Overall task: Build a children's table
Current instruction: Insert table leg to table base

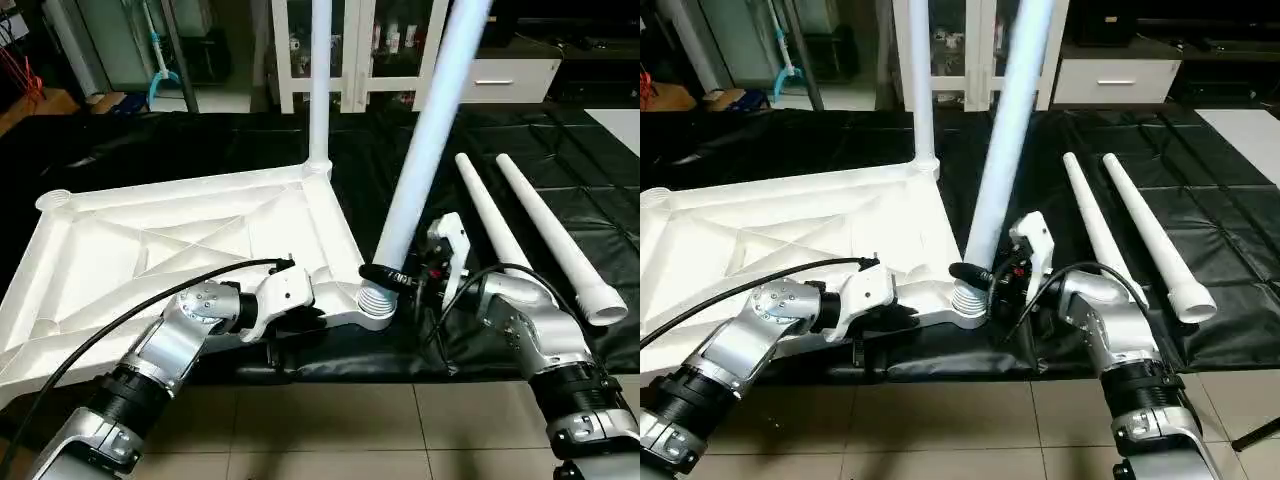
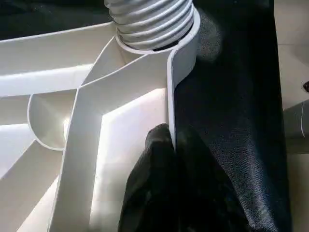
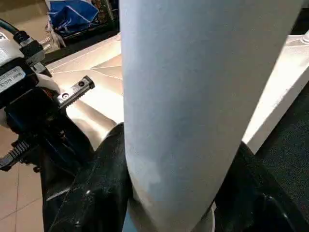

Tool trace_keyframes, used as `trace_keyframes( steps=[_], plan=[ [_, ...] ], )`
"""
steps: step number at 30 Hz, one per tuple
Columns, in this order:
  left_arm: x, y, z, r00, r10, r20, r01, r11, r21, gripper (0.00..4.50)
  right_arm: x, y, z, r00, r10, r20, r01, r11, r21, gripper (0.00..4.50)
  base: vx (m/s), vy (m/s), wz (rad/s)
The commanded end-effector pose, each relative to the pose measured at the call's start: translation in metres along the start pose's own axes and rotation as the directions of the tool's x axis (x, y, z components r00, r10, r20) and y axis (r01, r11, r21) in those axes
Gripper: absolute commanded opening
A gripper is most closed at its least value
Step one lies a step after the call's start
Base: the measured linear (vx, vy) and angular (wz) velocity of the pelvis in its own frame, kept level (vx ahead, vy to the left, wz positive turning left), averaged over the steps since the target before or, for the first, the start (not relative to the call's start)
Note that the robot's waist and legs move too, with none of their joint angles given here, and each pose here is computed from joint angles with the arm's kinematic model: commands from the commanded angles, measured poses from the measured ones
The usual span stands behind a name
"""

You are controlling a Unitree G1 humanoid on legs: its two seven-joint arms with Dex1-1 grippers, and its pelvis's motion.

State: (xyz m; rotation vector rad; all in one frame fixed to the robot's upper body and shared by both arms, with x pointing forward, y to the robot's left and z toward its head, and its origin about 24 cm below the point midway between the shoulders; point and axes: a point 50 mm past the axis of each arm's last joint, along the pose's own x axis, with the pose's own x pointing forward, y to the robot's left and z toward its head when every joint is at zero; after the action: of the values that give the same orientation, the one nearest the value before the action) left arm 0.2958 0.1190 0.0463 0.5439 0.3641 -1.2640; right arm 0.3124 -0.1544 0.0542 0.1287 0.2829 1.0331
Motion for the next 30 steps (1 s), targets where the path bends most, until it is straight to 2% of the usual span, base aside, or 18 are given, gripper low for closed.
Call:
trace_keyframes(
  steps=[1, 4, 8, 10, 14, 20, 26, 30],
  plan=[
    [-0.006, 0.007, 0.006, 0.999, 0.037, 0.002, -0.037, 0.999, 0.037, 0.0, -0.019, 0.0, -0.054, 0.97, -0.077, -0.229, 0.091, 0.995, 0.051, 1.86, 0.0, 0.0, 0.0],
    [-0.006, 0.008, 0.005, 0.999, 0.043, -0.002, -0.043, 0.998, 0.037, 0.0, -0.018, 0.004, -0.061, 0.956, -0.094, -0.279, 0.082, 0.995, -0.054, 1.86, 0.0, 0.0, 0.0],
    [-0.006, 0.008, 0.005, 0.999, 0.046, -0.003, -0.046, 0.998, 0.035, 0.0, -0.017, 0.005, -0.064, 0.953, -0.116, -0.28, 0.088, 0.99, -0.112, 1.86, 0.0, 0.0, 0.0],
    [-0.006, 0.008, 0.004, 0.999, 0.049, -0.005, -0.049, 0.998, 0.034, 0.0, -0.017, 0.007, -0.069, 0.947, -0.116, -0.301, 0.074, 0.986, -0.147, 1.86, 0.0, 0.0, 0.0],
    [-0.007, 0.007, 0.003, 0.999, 0.049, -0.009, -0.049, 0.998, 0.032, 0.0, -0.017, 0.012, -0.08, 0.926, -0.094, -0.367, 0.034, 0.985, -0.168, 1.86, 0.0, 0.0, 0.0],
    [-0.007, 0.007, 0.001, 0.998, 0.061, -0.023, -0.06, 0.997, 0.038, 0.0, -0.014, 0.011, -0.084, 0.903, -0.091, -0.419, -0.003, 0.976, -0.219, 1.86, 0.0, 0.0, 0.0],
    [-0.004, 0.002, 0.001, 0.995, 0.096, -0.023, -0.095, 0.995, 0.041, 0.0, -0.012, 0.005, -0.096, 0.904, -0.161, -0.395, 0.071, 0.97, -0.232, 1.87, 0.0, 0.0, 0.0],
    [-0.004, 0.001, 0.0, 0.994, 0.108, -0.034, -0.107, 0.993, 0.042, 0.0, -0.011, 0.0, -0.095, 0.904, -0.225, -0.363, 0.135, 0.957, -0.257, 1.87, 0.0, 0.0, 0.0]
  ],
)
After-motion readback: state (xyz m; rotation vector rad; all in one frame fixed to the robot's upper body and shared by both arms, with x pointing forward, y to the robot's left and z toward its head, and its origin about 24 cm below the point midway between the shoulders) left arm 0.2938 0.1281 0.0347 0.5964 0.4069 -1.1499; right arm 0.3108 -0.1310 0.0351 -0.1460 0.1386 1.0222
